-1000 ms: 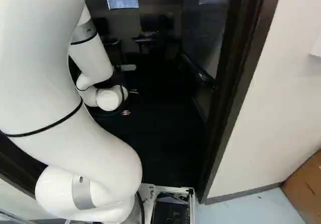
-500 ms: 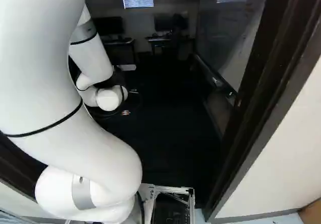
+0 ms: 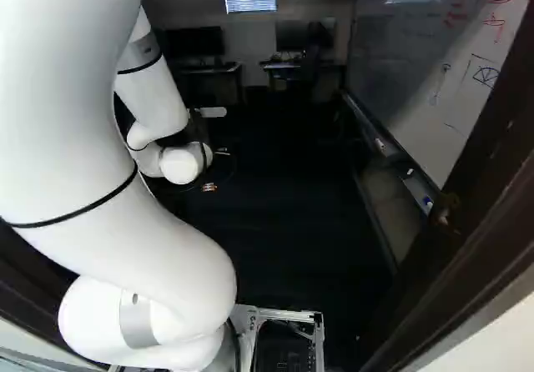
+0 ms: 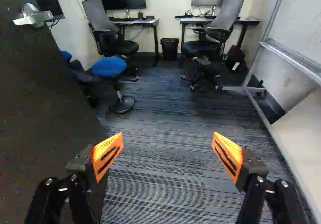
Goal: Open the door and move inside
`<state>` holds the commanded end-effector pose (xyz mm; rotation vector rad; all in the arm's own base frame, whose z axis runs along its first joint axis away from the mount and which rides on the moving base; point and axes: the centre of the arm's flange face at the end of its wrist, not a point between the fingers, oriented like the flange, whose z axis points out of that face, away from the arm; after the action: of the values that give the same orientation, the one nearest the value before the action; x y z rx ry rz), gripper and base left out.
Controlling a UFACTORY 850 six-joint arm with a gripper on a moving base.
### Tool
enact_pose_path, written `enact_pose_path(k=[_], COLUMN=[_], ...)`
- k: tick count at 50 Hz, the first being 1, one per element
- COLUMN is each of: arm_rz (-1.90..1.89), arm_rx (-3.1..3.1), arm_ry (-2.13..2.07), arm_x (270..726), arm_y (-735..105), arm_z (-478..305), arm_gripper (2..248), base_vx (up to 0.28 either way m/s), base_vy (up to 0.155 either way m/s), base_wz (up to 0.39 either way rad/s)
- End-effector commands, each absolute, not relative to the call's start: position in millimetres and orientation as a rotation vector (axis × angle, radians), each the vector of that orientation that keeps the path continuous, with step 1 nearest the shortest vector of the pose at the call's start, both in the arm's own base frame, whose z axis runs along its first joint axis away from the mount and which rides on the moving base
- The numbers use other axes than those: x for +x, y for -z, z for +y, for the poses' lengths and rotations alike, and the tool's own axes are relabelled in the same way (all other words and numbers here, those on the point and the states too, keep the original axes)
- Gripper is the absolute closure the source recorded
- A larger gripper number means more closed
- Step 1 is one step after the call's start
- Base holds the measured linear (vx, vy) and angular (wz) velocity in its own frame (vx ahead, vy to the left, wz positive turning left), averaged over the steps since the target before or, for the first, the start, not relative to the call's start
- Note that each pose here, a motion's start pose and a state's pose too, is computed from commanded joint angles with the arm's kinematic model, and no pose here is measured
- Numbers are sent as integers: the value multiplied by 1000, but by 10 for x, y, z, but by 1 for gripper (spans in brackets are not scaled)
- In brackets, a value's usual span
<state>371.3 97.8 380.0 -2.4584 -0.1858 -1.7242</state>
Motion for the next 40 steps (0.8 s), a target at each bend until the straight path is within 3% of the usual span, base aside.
enact_pose_path(k=[8,40], arm_rz=[-186,-186], arm_rx=[-2458,-2458], arm_ry=[1724,1724], arm_x=[3713,3713], arm_y=[-3800,-3800], arm_z=[978,978], arm_gripper=[3,3], base_vx=[130,148], base_vy=[30,5], base_wz=[159,-2])
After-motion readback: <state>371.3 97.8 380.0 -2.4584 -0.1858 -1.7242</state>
